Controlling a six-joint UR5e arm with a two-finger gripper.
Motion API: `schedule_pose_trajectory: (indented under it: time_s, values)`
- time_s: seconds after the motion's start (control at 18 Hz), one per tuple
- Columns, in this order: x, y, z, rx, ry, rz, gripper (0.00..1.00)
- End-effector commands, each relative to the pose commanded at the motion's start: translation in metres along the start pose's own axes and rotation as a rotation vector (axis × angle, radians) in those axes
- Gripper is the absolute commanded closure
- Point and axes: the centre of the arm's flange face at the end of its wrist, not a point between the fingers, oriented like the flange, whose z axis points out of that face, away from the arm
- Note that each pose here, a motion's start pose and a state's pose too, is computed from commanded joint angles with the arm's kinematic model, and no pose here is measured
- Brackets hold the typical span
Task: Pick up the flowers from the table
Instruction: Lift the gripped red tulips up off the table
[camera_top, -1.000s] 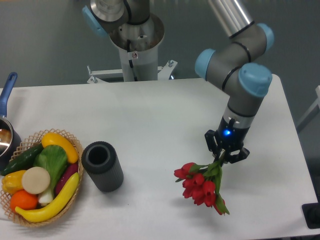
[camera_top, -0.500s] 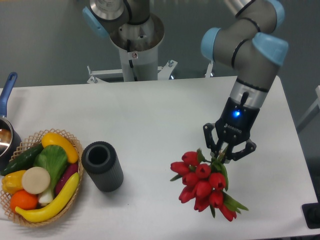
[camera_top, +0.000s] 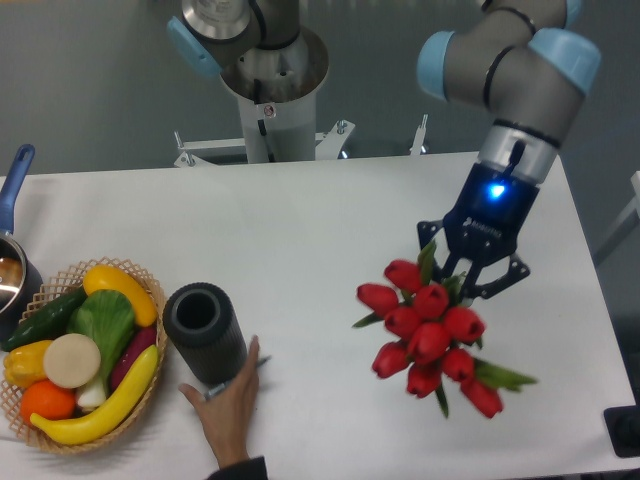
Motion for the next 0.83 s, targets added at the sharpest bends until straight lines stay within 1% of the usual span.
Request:
schedule_pose_trajectory:
  time_s: [0.11, 0.44, 0.83]
  values:
    - [-0.005, -0.006, -0.007, 0.029, 0.0, -0.002, 0.76]
    - [-0.014, -0.015, -0.014, 0.035, -0.016, 0.016, 0.76]
    - [-0.015, -0.015, -0.014, 0.036, -0.015, 0.009, 0.76]
